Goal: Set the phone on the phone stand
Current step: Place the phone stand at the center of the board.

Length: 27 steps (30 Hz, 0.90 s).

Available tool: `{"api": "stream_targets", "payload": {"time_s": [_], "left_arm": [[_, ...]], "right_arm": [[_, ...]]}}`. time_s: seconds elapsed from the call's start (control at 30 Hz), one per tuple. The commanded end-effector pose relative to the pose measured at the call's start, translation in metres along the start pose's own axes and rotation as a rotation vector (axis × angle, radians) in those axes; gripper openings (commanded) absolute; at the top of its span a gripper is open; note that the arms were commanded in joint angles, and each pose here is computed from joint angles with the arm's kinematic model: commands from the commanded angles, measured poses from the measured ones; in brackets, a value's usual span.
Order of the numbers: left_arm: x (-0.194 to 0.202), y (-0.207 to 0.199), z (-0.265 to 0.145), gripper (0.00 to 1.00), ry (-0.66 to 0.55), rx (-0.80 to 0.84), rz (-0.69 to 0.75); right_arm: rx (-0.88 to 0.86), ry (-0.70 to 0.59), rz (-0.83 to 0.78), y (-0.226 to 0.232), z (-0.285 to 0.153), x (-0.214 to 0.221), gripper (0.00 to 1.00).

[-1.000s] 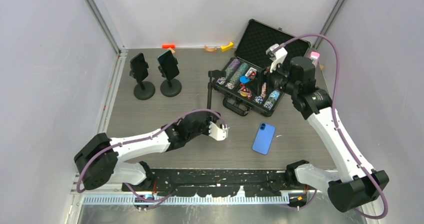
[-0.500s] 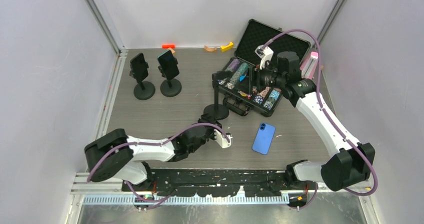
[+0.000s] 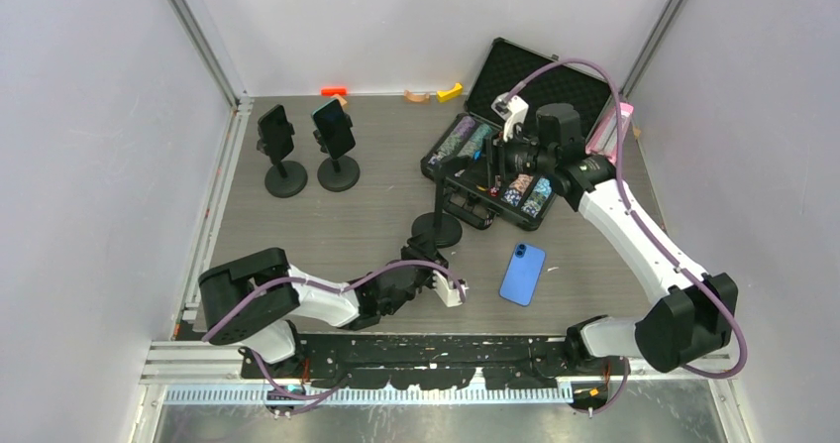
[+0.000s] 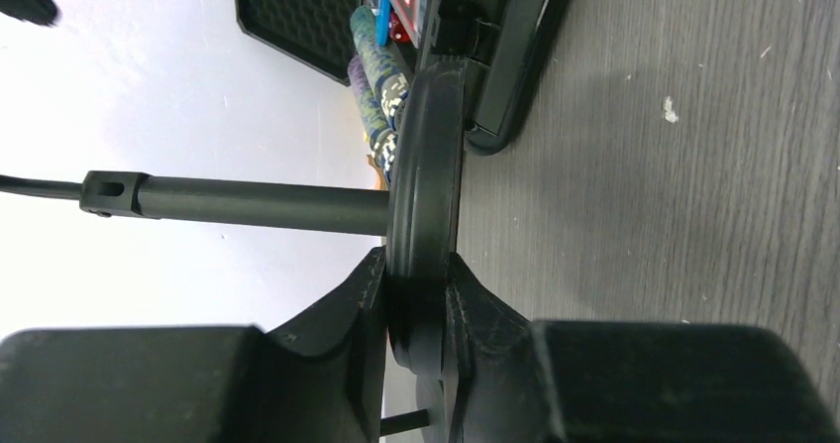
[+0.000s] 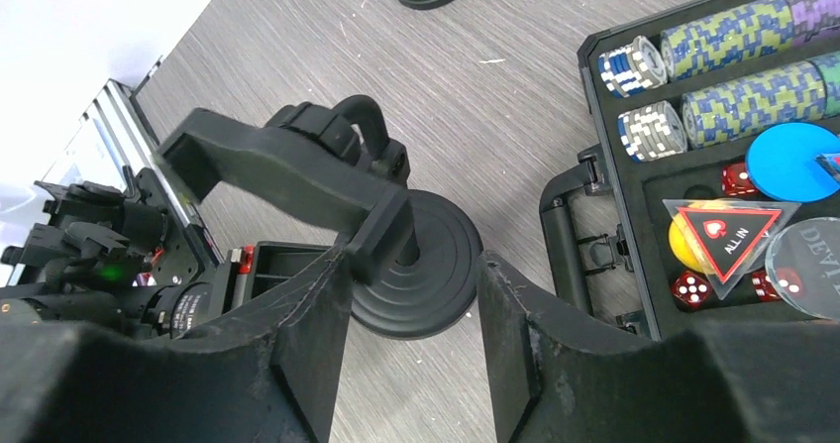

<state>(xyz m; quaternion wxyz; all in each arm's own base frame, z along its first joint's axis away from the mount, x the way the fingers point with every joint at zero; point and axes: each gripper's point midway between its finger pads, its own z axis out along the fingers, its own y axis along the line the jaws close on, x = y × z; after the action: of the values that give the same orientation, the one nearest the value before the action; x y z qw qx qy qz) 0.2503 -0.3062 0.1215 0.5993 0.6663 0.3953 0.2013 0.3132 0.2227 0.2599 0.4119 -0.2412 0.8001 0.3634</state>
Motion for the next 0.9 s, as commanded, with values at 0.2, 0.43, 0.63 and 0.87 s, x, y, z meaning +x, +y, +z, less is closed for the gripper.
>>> {"api": "stream_targets", "payload": {"time_s": [0.2, 0.43, 0.63, 0.87], "left_arm": [[-0.013, 0.042, -0.003, 0.0, -0.031, -0.174, -0.073], [-0.011, 0.036, -0.001, 0.0, -0.02, -0.164, -0.08], [-0.01, 0.035, -0.001, 0.0, -0.018, -0.162, -0.089], [-0.012, 0.035, -0.003, 0.0, -0.024, -0.161, -0.084]], "right_arm": [[0.01, -0.024, -0.103, 0.006, 0.004, -0.023, 0.5], [0.01, -0.03, -0.146, 0.014, -0.01, -0.025, 0.53], [0.025, -0.033, -0.178, 0.014, -0.017, -0.022, 0.53], [0.022, -0.039, -0.174, 0.014, -0.014, -0.029, 0.5]]}}
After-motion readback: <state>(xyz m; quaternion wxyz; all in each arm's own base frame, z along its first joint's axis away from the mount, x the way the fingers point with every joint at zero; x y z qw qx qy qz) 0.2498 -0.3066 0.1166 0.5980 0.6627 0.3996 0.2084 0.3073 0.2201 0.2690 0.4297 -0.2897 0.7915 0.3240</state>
